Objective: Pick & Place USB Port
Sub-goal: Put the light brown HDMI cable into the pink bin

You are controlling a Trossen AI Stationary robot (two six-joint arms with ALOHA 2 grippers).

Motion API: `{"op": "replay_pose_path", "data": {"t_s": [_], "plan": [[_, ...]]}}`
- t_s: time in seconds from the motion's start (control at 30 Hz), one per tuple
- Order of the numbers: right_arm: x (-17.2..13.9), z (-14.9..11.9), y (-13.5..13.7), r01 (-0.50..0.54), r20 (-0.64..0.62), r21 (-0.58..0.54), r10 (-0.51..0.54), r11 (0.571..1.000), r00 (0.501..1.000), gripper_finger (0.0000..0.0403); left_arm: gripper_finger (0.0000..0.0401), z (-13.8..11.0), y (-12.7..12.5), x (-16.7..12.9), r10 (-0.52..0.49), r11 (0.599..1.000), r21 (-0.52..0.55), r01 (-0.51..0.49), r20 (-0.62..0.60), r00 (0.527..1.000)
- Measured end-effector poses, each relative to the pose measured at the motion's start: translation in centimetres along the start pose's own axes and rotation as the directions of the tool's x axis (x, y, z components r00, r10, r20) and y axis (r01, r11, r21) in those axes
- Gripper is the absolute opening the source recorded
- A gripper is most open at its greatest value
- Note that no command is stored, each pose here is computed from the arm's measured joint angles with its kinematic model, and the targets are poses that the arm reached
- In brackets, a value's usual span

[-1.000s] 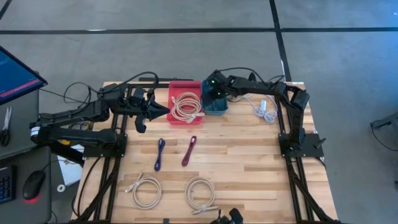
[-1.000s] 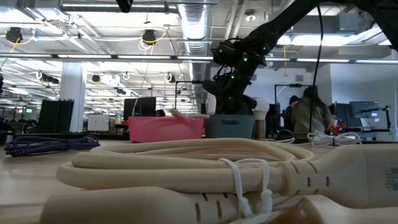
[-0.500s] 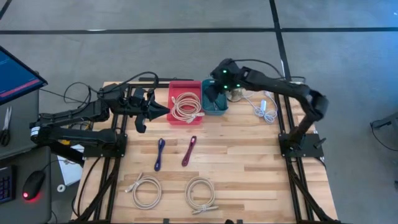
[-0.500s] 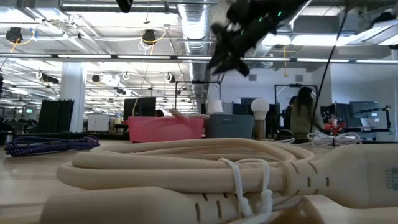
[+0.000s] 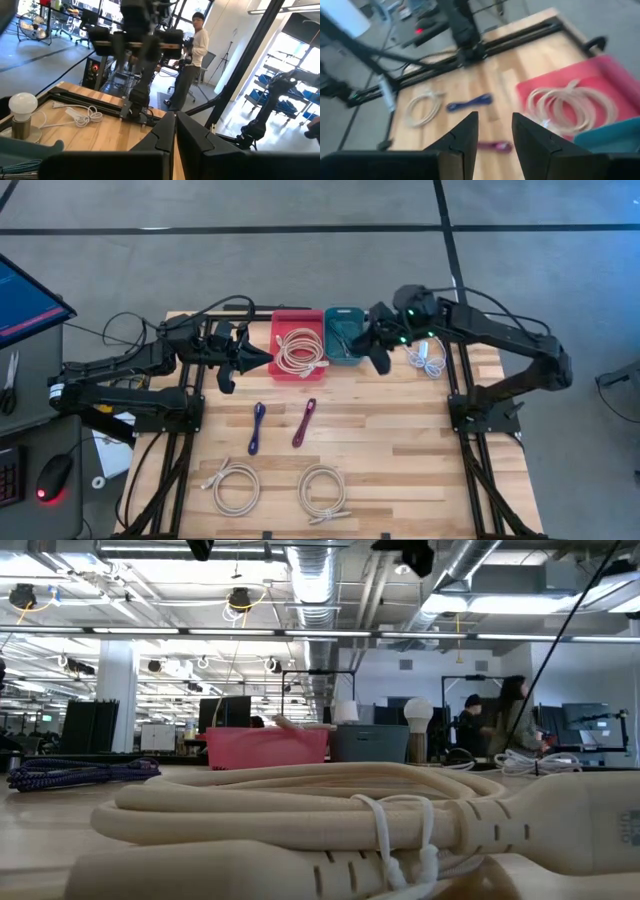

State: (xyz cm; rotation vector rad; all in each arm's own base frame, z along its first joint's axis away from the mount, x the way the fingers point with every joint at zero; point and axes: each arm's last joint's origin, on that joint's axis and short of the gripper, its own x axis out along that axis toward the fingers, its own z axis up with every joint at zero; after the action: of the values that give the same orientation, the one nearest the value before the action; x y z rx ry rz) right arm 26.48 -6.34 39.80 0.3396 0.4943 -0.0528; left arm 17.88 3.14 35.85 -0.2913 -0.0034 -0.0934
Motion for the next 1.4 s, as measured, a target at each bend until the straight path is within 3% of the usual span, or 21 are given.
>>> {"op": "replay_pose_path", "data": {"t_s": [0.23,0.67,0.87,1.03,1.27,1.4], "plan": [[-0.3,-1.8,3.6,-0.089,-0.121,0.055,0.095,0.995,0.988,0.0111,0.0016,0.0,0.0,0.0,0.000,1.000,0.000,0.000,-0.001,1.000],[3.0,-3.8,8.9,-0.257,-0.215,-0.025,0.246,0.966,0.945,0.0111,0.0016,0.0,0.0,0.0,-0.001,1.000,0.000,0.001,0.001,1.000],[6.0,-4.8,10.1,-0.239,-0.255,0.132,0.266,0.962,0.930,0.0111,0.0016,0.0,0.0,0.0,-0.001,1.000,0.001,0.001,0.002,1.000],[7.9,-6.4,10.9,-0.199,-0.339,0.191,0.255,0.961,0.906,0.0111,0.0016,0.0,0.0,0.0,-0.001,1.000,0.001,0.001,0.003,1.000],[8.2,-7.3,12.2,-0.210,-0.379,0.196,0.272,0.958,0.885,0.0111,0.0016,0.0,0.0,0.0,-0.001,1.000,0.001,0.001,0.002,1.000],[8.1,-7.6,12.7,-0.162,-0.384,0.304,0.276,0.939,0.881,0.0111,0.0016,0.0,0.0,0.0,-0.001,1.000,0.001,0.001,0.002,1.000]]}}
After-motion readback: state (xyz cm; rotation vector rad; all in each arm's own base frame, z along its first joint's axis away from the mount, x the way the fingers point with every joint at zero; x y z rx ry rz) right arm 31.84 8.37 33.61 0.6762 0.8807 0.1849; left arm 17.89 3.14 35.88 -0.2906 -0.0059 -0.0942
